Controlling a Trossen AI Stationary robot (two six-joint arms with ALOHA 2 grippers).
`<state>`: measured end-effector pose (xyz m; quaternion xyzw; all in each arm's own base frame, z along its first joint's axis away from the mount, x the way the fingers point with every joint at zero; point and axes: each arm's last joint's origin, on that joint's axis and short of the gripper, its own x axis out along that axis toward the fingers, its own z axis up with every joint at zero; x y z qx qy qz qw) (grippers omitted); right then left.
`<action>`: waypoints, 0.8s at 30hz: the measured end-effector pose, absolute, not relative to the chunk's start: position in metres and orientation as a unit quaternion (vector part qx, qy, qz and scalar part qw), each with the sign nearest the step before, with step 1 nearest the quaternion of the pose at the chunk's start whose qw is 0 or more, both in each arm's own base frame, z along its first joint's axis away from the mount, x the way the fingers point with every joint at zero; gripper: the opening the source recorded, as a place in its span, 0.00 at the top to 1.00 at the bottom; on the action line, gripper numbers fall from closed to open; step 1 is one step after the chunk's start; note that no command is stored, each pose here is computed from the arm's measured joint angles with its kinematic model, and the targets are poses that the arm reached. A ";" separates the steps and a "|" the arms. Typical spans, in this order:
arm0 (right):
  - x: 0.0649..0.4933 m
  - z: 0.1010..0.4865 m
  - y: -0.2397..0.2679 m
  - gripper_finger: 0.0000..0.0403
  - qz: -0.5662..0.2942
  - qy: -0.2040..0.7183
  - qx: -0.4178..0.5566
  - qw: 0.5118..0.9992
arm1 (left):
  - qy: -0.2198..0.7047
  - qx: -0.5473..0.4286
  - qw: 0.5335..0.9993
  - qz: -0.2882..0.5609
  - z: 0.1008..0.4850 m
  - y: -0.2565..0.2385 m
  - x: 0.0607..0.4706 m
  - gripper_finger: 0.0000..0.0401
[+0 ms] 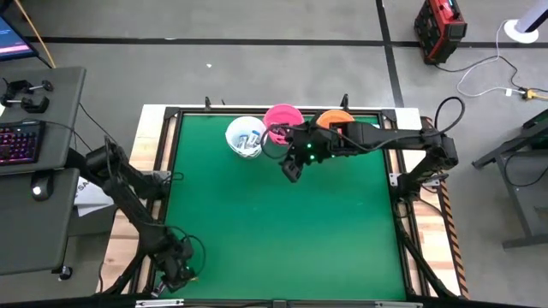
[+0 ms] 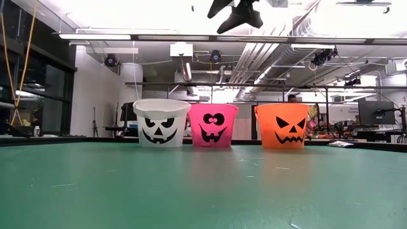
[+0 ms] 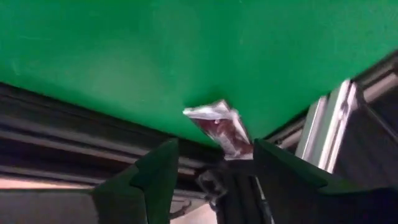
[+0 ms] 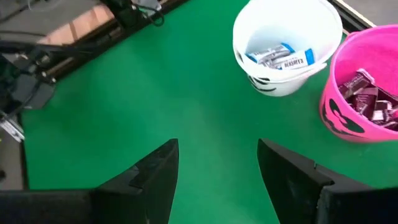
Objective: Sort candy by brand, put in halloween buckets
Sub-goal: Put the brown chocolate into the pink bucket
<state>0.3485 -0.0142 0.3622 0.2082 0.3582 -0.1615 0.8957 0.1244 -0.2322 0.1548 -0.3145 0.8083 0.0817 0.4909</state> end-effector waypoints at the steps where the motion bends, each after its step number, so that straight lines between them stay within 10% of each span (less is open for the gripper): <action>1: 0.348 0.362 -0.014 0.48 -0.161 0.363 0.203 0.895 | 0.809 -0.316 0.488 0.088 0.153 -0.234 0.125 0.51; 24: 0.345 0.359 -0.013 0.48 -0.137 0.394 0.134 0.899 | 0.832 -0.234 0.502 0.015 0.148 -0.218 0.161 0.51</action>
